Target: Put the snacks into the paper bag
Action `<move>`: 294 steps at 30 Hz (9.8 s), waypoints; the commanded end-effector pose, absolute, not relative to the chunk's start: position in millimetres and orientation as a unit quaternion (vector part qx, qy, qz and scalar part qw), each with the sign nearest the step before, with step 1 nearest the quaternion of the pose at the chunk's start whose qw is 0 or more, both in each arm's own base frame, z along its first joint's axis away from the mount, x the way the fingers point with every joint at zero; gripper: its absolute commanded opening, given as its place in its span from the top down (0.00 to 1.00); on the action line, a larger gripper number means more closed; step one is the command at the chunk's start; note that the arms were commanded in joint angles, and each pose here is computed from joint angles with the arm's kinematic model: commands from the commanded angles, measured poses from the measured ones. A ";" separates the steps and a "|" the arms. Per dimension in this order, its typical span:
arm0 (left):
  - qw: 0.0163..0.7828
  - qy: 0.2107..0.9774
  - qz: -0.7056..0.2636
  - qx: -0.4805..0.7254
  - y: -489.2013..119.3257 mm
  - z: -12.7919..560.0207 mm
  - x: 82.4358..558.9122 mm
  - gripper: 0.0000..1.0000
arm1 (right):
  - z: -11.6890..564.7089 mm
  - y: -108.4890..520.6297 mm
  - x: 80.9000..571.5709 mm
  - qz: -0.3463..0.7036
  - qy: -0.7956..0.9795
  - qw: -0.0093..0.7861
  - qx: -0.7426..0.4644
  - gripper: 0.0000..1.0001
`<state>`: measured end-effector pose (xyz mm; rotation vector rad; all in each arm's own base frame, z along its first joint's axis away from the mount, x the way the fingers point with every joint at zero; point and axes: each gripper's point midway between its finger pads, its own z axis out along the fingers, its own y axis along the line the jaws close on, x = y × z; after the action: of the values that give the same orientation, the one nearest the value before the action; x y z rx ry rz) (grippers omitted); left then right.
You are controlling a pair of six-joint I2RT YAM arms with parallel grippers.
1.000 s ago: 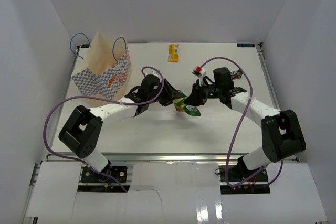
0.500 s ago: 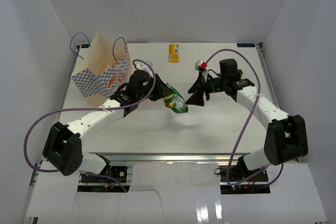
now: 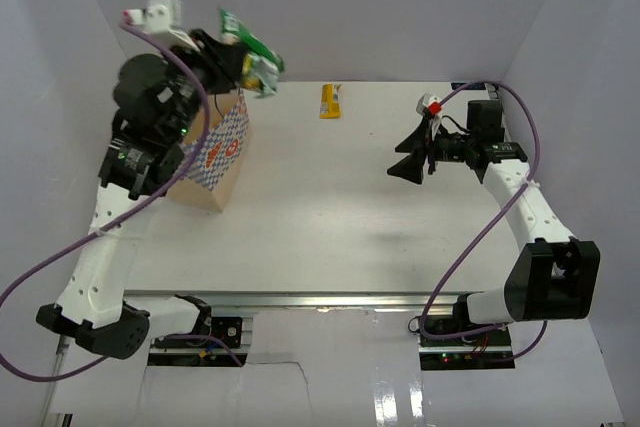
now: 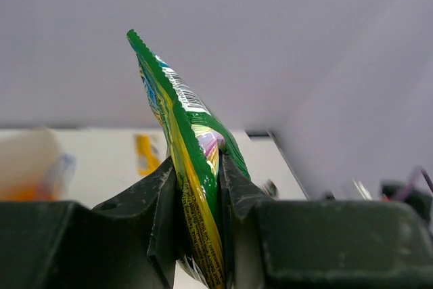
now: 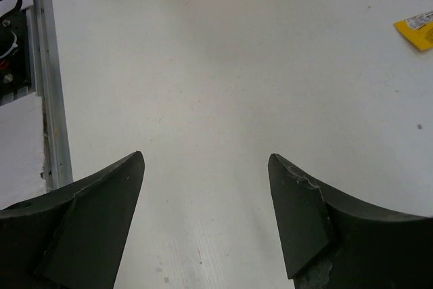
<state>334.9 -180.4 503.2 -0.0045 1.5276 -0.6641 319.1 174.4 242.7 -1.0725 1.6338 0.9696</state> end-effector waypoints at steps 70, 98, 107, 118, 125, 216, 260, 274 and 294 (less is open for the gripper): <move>0.561 0.681 -0.466 0.068 -142.7 437.9 225.7 0.02 | 16.5 -12.3 530.1 0.050 0.924 0.266 0.271 0.41; 0.364 0.737 -0.560 0.108 -353.1 294.0 250.8 0.02 | 206.0 179.1 282.2 0.447 0.632 0.398 -0.492 0.76; 0.354 0.738 -0.560 0.129 -378.6 281.8 250.0 0.02 | 235.9 217.0 233.6 0.466 0.587 0.396 -0.531 0.76; 0.365 0.742 -0.551 0.114 -380.4 278.6 247.8 0.23 | 253.4 246.1 217.9 0.472 0.562 0.392 -0.555 0.74; 0.383 0.744 -0.542 0.082 -364.8 279.6 247.3 0.34 | 258.1 247.3 212.2 0.470 0.557 0.396 -0.559 0.73; 0.727 0.651 -0.219 0.009 -59.5 504.0 277.9 0.02 | 154.0 271.8 616.9 0.141 0.835 0.526 -0.082 0.03; 0.661 0.655 -0.365 -0.018 -96.7 452.2 228.1 0.02 | 144.3 324.3 611.8 0.353 0.744 0.537 -0.185 0.92; 0.508 0.702 -0.499 -0.025 -194.1 399.3 258.0 0.02 | 235.5 278.3 352.0 0.532 0.631 0.413 -0.386 0.92; 0.438 0.716 -0.543 -0.021 -315.4 334.4 280.1 0.02 | 296.0 241.8 227.1 0.579 0.592 0.430 -0.360 0.92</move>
<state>283.7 -303.6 307.2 -0.0915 1.8684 -1.2681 233.8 240.3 284.8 -0.8890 1.5205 1.4262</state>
